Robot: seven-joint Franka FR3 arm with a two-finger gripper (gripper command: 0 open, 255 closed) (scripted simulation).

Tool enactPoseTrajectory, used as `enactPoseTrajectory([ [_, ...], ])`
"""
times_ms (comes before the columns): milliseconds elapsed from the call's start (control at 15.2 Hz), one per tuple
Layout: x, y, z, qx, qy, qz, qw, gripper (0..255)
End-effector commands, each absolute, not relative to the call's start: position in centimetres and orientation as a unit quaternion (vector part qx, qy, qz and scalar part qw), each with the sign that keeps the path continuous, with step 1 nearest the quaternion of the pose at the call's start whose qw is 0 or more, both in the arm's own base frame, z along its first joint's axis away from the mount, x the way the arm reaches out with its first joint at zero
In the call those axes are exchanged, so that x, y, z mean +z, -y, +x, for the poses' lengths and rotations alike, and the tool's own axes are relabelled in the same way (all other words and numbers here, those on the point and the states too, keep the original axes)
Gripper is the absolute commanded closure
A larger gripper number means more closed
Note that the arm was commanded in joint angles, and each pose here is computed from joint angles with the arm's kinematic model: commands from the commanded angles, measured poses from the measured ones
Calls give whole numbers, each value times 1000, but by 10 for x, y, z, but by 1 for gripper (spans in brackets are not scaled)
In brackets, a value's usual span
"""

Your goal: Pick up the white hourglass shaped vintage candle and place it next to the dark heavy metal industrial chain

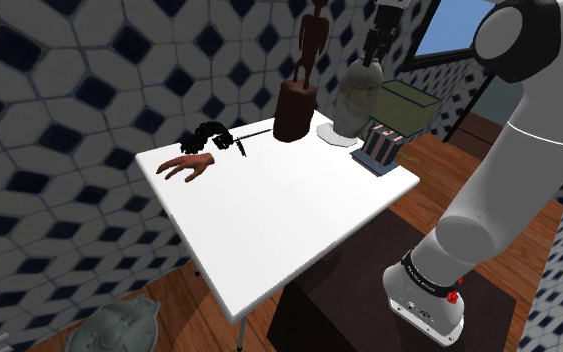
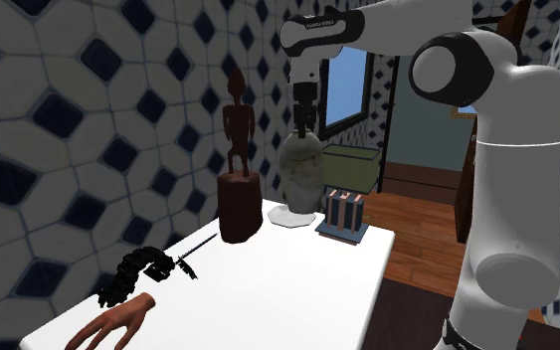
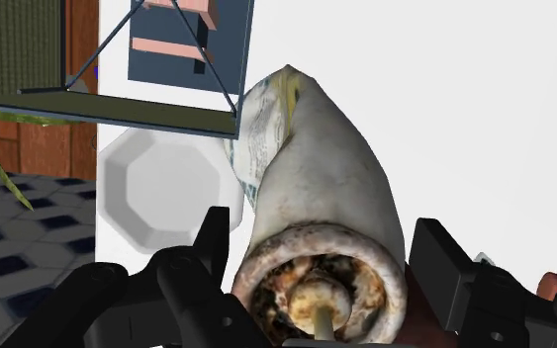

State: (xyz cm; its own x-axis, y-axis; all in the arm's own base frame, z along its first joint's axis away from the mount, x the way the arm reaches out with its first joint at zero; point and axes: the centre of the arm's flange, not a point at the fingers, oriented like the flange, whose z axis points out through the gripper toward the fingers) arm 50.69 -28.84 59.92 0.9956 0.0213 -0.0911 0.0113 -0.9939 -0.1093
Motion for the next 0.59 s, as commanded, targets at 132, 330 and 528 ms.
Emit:
enactPoseTrajectory([
  [132, 622, 288, 507, 46, 8, -997, 54, 255],
  [330, 638, 288, 507, 46, 8, -997, 54, 255],
  [528, 647, 275, 511, 46, 8, -997, 54, 255],
])
